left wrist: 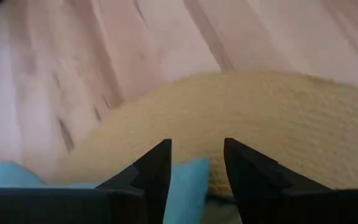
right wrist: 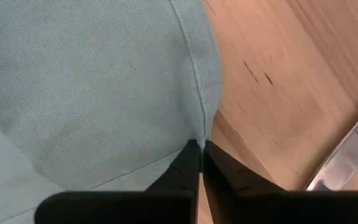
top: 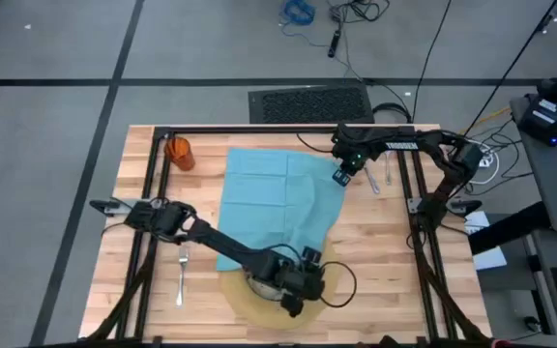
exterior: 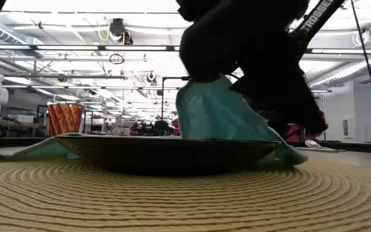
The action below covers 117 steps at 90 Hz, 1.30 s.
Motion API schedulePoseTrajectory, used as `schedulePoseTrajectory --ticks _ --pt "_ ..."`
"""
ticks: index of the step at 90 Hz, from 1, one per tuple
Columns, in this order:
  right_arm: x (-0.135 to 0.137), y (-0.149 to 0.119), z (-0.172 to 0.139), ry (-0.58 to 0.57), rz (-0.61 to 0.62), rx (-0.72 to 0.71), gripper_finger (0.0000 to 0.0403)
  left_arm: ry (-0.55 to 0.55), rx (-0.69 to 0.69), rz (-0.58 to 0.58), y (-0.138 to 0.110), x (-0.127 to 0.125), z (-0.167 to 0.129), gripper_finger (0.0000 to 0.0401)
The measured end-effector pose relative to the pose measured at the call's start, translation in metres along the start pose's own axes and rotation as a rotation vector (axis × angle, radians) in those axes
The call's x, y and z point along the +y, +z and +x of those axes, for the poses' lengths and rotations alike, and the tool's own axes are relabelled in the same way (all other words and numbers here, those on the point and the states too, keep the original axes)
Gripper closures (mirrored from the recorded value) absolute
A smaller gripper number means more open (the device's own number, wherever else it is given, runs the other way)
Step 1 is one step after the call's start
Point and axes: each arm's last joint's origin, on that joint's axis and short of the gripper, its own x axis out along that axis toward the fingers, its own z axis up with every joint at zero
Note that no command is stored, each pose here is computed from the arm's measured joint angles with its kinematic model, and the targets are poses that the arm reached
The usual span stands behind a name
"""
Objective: Set table place
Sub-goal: Fold the blue napkin
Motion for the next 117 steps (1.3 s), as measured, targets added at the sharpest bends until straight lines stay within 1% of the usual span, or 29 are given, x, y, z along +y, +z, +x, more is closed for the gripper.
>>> schedulePoseTrajectory --ticks 15,27,41,63,68,77,96,103,110,117 --pt "0.000 0.000 0.000 0.014 -0.004 0.000 0.0403 -0.030 0.011 -0.029 -0.002 -0.001 0.001 0.0268" --pt "0.000 0.000 0.000 0.015 -0.008 0.000 0.0403 -0.048 0.009 -0.010 -0.001 -0.008 -0.001 0.0268" --pt "0.000 0.000 0.000 0.017 -0.007 0.000 0.0403 -0.064 0.038 -0.017 -0.007 -0.009 0.008 0.0268" --pt "-0.001 0.000 0.000 0.019 -0.003 0.001 0.0403 -0.052 0.054 -0.015 -0.011 -0.009 0.016 0.0268" --pt "-0.001 0.000 0.000 0.023 -0.001 0.001 0.0403 -0.038 0.048 -0.013 -0.011 -0.008 0.018 0.0268" --pt "-0.002 0.000 0.000 0.022 0.002 0.001 0.0403 0.004 0.079 0.023 -0.014 -0.007 0.018 0.0268" --pt "-0.003 0.000 0.000 0.022 -0.004 0.001 0.0403 0.027 0.105 0.040 -0.017 -0.004 0.020 0.0268" --pt "-0.003 0.000 0.000 0.021 -0.006 0.002 0.0403 0.058 0.113 0.051 -0.017 -0.004 0.018 0.0268" --pt "-0.003 0.000 0.000 0.021 -0.011 0.001 0.0403 0.075 0.111 0.062 -0.010 -0.005 0.013 0.0268" --pt "-0.003 0.000 0.000 0.020 -0.018 0.000 0.0403 0.081 0.101 0.100 0.005 -0.005 0.001 0.0268"
